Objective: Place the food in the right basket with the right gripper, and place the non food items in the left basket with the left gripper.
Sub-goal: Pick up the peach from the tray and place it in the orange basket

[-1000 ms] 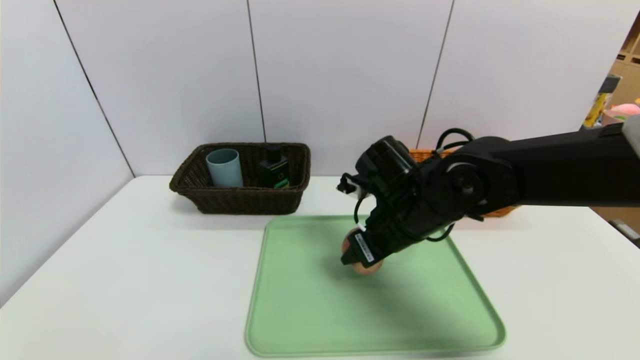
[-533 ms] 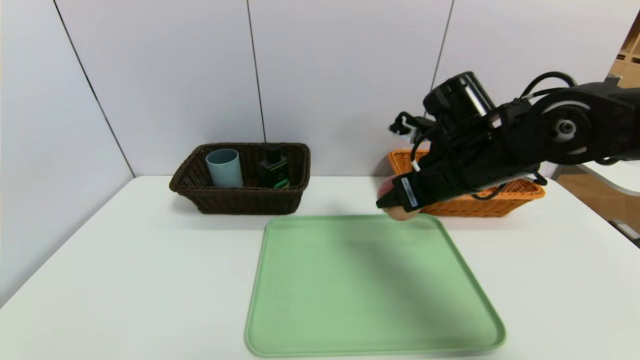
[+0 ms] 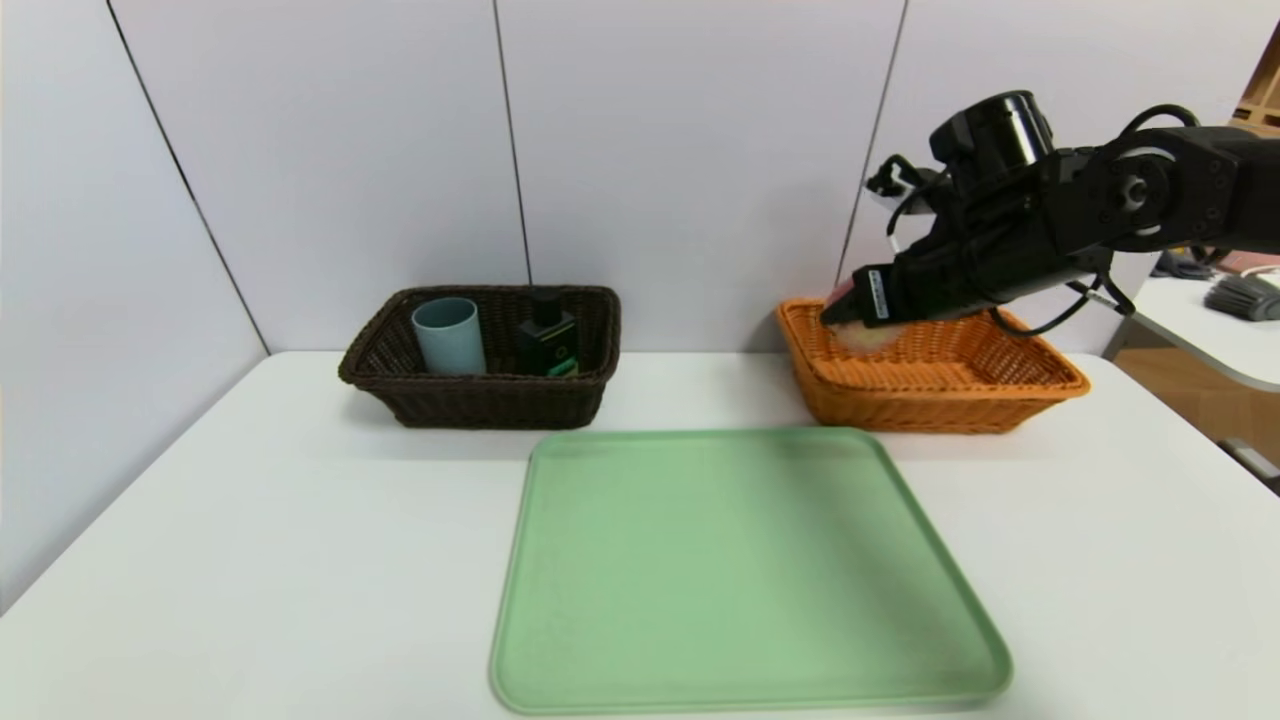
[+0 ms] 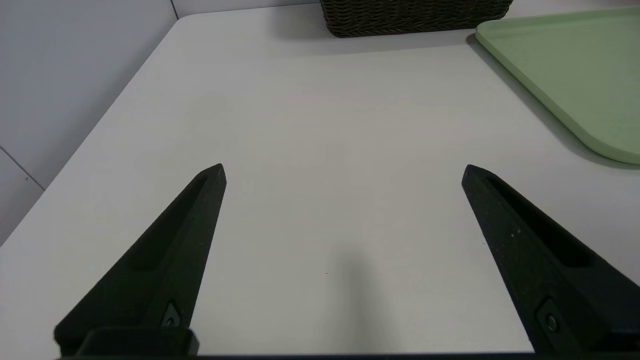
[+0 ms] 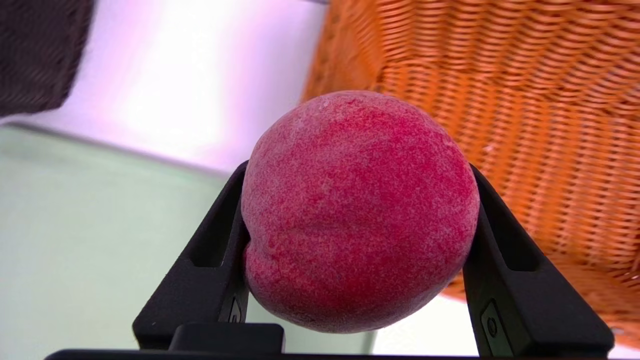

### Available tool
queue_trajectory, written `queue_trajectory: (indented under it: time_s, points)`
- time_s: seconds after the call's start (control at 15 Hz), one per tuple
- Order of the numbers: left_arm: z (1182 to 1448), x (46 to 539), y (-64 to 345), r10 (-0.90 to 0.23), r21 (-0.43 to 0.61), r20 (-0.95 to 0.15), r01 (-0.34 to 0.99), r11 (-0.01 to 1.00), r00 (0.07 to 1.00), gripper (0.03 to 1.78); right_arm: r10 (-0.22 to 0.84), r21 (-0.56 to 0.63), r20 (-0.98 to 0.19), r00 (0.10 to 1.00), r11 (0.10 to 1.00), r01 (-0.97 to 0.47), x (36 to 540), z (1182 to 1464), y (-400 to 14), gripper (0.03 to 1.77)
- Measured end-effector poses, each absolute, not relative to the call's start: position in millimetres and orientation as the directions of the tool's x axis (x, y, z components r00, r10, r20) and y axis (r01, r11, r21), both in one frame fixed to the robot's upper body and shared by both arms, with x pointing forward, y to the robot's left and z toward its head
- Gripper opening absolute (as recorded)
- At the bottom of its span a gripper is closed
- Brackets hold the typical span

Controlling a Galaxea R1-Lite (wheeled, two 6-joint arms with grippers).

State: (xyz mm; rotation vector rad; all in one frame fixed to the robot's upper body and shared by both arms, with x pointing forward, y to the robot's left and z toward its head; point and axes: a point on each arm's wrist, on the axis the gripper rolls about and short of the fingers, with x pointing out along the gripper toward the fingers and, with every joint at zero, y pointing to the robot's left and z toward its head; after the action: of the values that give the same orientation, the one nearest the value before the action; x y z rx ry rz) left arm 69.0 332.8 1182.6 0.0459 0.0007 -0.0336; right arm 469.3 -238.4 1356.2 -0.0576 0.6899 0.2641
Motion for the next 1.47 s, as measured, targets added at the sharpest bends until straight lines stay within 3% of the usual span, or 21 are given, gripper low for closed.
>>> queue_trajectory:
  time_s: [0.87,1.33,1.47]
  points:
    - [1182.7,69.0,332.8,-0.034,0.045,-0.001,0.034,0.998,0.999,1.69,0.087,0.013,-0.728,0.68,0.994,-0.113,536.3,1285.1,-276.0,1.13]
    - [1182.6,69.0,332.8,-0.033,0.046,-0.001,0.033,0.998,0.999,1.69,0.07,0.004,-0.743,0.666,0.995,-0.1,542.0,1272.8,-276.1,1.13]
    - [1182.6,69.0,332.8,-0.034,0.045,-0.001,0.034,0.998,0.999,1.69,0.071,0.005,-0.742,0.666,0.995,-0.101,542.3,1272.6,-275.7,1.26]
